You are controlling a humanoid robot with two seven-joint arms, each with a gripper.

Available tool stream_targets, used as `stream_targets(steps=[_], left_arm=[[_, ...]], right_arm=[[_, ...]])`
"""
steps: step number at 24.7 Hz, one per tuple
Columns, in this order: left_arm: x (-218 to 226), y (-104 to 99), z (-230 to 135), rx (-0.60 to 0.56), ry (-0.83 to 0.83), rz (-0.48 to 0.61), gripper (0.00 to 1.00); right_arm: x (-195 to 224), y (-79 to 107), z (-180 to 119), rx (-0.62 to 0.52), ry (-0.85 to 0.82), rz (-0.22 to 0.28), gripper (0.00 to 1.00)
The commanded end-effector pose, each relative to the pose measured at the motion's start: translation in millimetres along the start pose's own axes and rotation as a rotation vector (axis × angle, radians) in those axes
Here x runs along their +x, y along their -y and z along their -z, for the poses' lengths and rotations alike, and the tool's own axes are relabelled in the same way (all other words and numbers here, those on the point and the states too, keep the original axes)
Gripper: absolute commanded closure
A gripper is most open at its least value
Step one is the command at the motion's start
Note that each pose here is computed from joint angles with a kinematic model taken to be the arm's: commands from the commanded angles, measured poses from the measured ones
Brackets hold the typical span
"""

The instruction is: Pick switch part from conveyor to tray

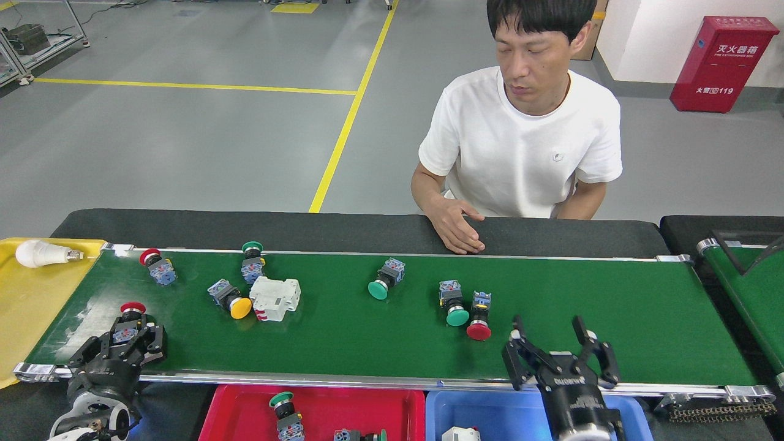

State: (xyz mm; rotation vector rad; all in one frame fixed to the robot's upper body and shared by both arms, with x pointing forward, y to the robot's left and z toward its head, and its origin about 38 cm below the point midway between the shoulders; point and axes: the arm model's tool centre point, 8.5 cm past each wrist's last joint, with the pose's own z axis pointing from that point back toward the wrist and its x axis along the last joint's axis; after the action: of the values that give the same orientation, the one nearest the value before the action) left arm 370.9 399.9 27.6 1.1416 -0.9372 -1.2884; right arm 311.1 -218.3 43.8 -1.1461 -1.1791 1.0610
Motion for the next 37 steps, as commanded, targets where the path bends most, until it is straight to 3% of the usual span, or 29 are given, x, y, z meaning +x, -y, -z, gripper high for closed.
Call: stream_targets(steps=[1,3,7,13,15,17,22,28,32,34,37], left_arm=[[11,-17,-19,0.068,0.100,0.022,0.94],[26,-16,-52,0.095,0.203,0.043,0.93],[76,-9,-95,0.122,0.434,0.047,0.92],[141,24,-131,0.041,0.709,0.086,0.85],[150,25,-136,0.046,0.719,0.068,0.50],[152,20,-136,0.064,0.716,0.060,0.00],[143,11,-135,0.094,0.682,0.058,0.00],[63,10,-131,0.115,0.317,-0.045,0.00],[21,21,-129,0.067,0.077,-0.070,0.00],[14,31,-127,0.040,0.036,-0.079,0.00],[15,22,-114,0.063,0.035,-0.073,0.00]], right_arm=[[-6,1.3,-9,-0.025,-0.020,-0.005,0.01],[-11,-3.0,-23,-0.008,-0.015,-0.014,0.01],[-11,2.6,-23,-0.025,-0.011,-0.013,0.01],[-12,4.5,-23,-0.030,-0.014,-0.015,0.01],[-12,4.5,-23,-0.030,-0.014,-0.015,0.01],[-13,4.8,-22,-0.031,-0.017,-0.016,0.01],[-14,5.4,-22,-0.033,-0.021,-0.016,0.01],[-16,5.0,-22,-0.032,-0.027,-0.017,0.01],[-17,5.4,-21,-0.032,-0.029,-0.016,0.01],[-23,6.3,-20,-0.033,-0.047,-0.017,0.01],[-32,7.1,-18,-0.032,-0.074,-0.018,0.01]])
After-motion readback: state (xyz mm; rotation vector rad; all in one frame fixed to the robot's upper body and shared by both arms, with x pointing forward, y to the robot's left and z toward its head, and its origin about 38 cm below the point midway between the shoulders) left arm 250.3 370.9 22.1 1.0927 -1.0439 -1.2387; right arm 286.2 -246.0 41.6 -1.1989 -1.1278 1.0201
